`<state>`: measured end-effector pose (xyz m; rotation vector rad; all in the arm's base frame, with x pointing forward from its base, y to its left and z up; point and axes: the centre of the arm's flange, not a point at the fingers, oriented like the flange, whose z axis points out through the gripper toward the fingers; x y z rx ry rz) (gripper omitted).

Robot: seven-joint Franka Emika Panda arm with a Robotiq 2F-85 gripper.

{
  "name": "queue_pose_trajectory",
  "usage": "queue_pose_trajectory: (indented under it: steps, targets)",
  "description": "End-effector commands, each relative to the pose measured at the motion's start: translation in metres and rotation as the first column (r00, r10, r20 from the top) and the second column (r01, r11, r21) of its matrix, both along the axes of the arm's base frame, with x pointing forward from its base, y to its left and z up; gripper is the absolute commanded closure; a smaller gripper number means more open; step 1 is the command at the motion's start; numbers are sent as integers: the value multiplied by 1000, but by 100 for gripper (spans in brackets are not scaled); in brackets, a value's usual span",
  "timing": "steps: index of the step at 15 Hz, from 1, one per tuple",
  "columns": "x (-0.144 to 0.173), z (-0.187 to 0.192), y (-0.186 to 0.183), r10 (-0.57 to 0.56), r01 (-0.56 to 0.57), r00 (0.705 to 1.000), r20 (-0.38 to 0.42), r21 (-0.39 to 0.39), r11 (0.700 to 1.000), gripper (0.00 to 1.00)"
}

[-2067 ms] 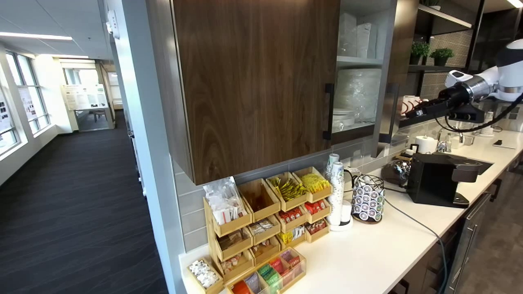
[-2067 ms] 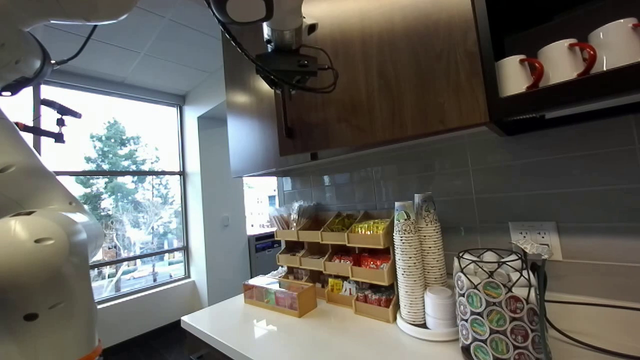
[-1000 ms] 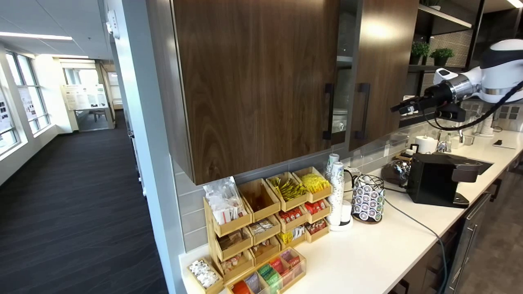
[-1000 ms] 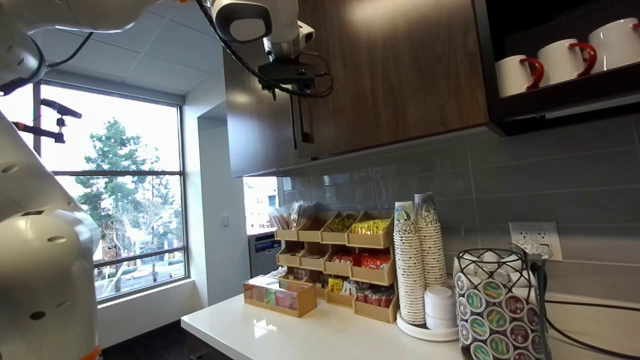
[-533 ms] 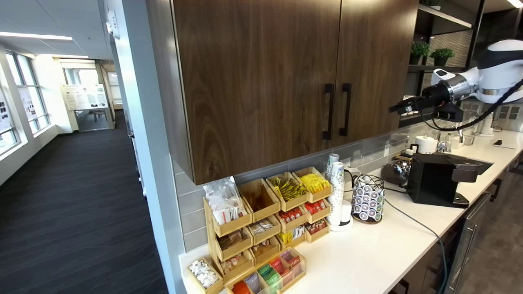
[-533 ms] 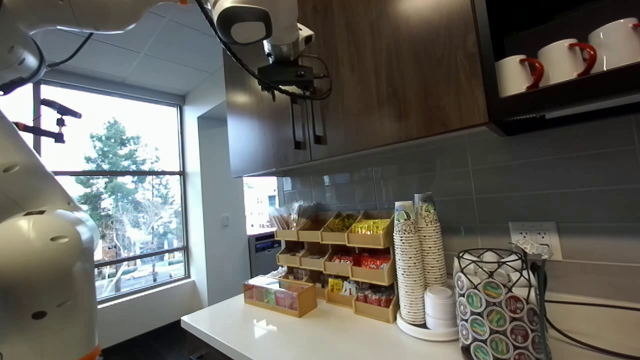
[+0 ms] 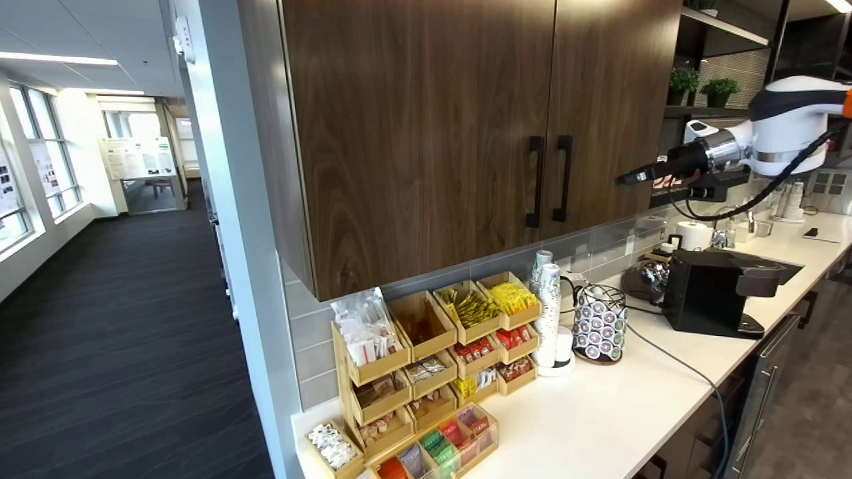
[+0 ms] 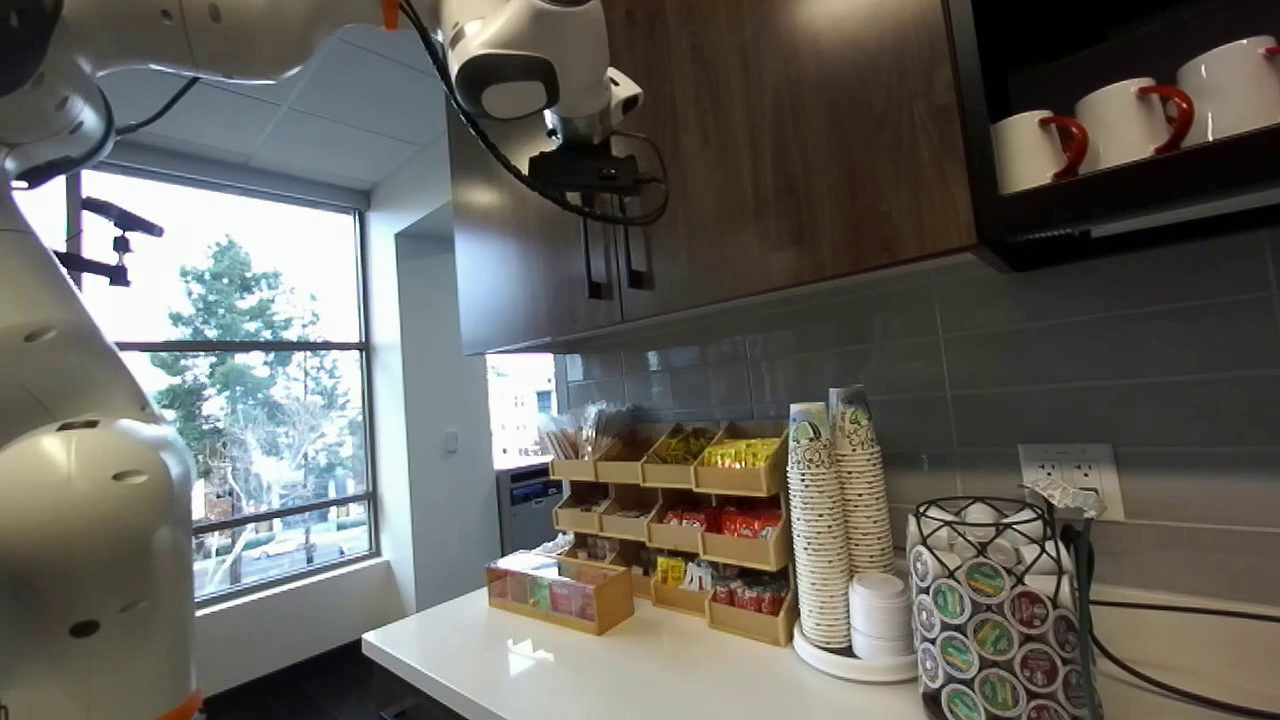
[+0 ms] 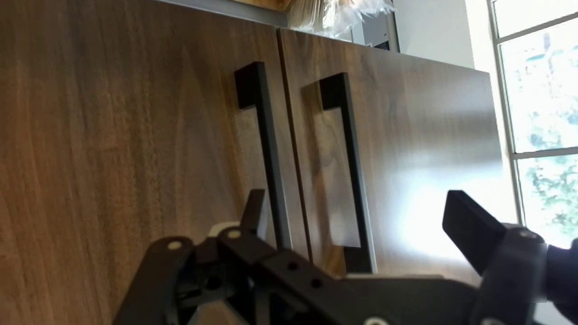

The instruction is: Open the door to the cupboard

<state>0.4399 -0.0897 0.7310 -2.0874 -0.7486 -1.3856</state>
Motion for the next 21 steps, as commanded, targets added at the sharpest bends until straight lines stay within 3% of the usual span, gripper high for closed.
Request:
queue_pose_trajectory:
  steps: [1,11,21]
  targets:
    - [46,-7,15,-34,34,999,-6,48,998,0]
    - [128,-3,43,96,-97,995,15,68,993,0]
    - [155,-2,54,321,-315,946,-45,102,944,0]
